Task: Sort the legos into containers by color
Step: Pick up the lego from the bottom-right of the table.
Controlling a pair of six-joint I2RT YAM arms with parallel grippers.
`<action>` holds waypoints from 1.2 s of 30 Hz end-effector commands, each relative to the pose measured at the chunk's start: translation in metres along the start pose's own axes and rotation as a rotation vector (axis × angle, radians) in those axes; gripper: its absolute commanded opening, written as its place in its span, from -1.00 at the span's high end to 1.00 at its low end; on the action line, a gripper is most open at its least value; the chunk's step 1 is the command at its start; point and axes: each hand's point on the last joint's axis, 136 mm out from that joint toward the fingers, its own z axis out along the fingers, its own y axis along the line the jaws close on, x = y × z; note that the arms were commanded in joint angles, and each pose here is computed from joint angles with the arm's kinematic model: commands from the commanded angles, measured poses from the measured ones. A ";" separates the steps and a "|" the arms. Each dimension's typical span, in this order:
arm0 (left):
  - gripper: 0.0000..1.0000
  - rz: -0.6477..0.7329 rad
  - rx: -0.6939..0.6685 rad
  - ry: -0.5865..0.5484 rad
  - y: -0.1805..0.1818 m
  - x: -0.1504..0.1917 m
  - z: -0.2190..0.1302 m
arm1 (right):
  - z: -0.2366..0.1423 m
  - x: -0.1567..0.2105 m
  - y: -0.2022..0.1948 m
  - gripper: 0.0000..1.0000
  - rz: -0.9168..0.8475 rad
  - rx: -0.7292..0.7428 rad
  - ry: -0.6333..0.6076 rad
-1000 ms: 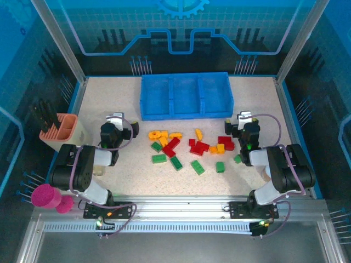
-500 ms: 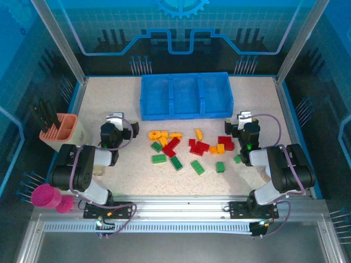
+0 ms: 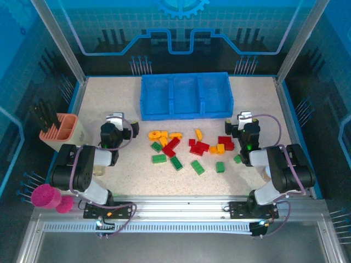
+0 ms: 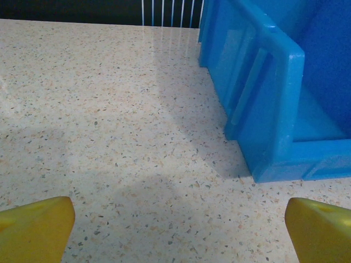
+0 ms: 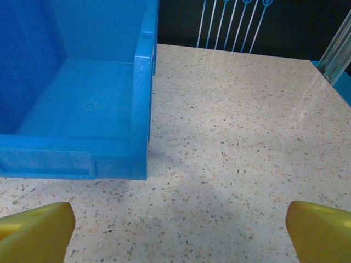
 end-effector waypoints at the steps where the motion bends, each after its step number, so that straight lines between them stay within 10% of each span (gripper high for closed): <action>1: -0.99 0.012 0.026 -0.023 -0.004 -0.008 -0.001 | 0.000 -0.004 0.001 -1.00 0.017 0.009 -0.019; 10: -0.99 -0.049 -0.105 -0.031 -0.001 -0.067 -0.035 | -0.009 -0.028 -0.016 -1.00 0.012 0.120 0.070; 17: -0.99 0.053 0.083 0.025 -0.074 -0.151 -0.086 | -0.049 -0.053 -0.014 -1.00 0.182 0.088 0.290; 23: -0.99 0.155 0.185 0.148 -0.094 -0.161 -0.098 | -0.097 -0.015 0.014 -1.00 0.349 -0.018 0.608; 36: -0.99 0.137 0.252 0.169 -0.107 -0.149 -0.083 | -0.177 0.063 0.008 -0.70 0.651 0.228 0.902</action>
